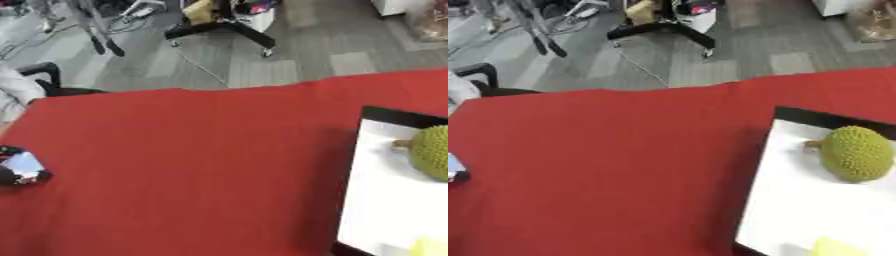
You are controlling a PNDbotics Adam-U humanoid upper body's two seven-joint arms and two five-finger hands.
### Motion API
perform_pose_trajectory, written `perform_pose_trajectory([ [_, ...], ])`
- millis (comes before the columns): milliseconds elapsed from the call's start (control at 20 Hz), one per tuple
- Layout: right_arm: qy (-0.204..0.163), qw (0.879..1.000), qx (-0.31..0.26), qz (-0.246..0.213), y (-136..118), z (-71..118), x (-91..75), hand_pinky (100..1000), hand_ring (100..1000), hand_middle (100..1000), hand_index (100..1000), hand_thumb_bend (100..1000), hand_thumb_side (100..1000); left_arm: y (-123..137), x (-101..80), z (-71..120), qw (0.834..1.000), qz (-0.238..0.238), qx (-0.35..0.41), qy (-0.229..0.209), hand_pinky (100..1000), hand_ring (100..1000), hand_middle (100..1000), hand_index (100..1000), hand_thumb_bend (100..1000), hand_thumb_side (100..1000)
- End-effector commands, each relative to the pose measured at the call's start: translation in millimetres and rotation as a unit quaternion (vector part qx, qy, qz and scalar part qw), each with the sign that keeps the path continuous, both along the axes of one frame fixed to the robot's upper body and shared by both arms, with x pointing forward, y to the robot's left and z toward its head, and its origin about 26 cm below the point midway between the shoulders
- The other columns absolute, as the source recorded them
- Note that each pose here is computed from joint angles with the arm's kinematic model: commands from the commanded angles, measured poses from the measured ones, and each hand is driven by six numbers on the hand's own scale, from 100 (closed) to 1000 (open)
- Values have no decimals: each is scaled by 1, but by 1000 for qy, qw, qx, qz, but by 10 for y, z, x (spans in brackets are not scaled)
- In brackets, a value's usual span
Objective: Pick up the objects with one hand, pass them to the other hand, and then place them into the box on the other side of the table.
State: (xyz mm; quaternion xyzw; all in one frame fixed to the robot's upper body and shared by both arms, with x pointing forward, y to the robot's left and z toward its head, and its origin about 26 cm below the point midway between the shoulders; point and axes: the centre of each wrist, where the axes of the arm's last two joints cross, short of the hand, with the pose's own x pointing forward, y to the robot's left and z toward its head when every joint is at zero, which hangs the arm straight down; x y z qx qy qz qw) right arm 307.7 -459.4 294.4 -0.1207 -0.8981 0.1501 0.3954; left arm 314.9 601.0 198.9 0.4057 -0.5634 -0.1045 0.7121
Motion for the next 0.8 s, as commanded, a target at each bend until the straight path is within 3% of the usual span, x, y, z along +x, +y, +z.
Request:
perform_pose_trajectory([
  [50, -13, 1000, -15, -11, -47, 123, -58, 1000, 928, 962, 976, 100, 194, 115, -98, 160, 1000, 22, 18, -10, 877, 893, 816, 832, 872, 317],
  [550, -9, 1000, -14, -12, -79, 84, -76, 1000, 934, 966, 982, 105, 192, 148, -144, 317, 997, 36, 25, -65, 866, 879, 805, 808, 871, 300],
  [800, -8, 1000, -17, -13, -92, 70, -73, 1000, 935, 967, 983, 107, 194, 166, -165, 310, 996, 45, 20, -77, 866, 877, 806, 804, 867, 292],
])
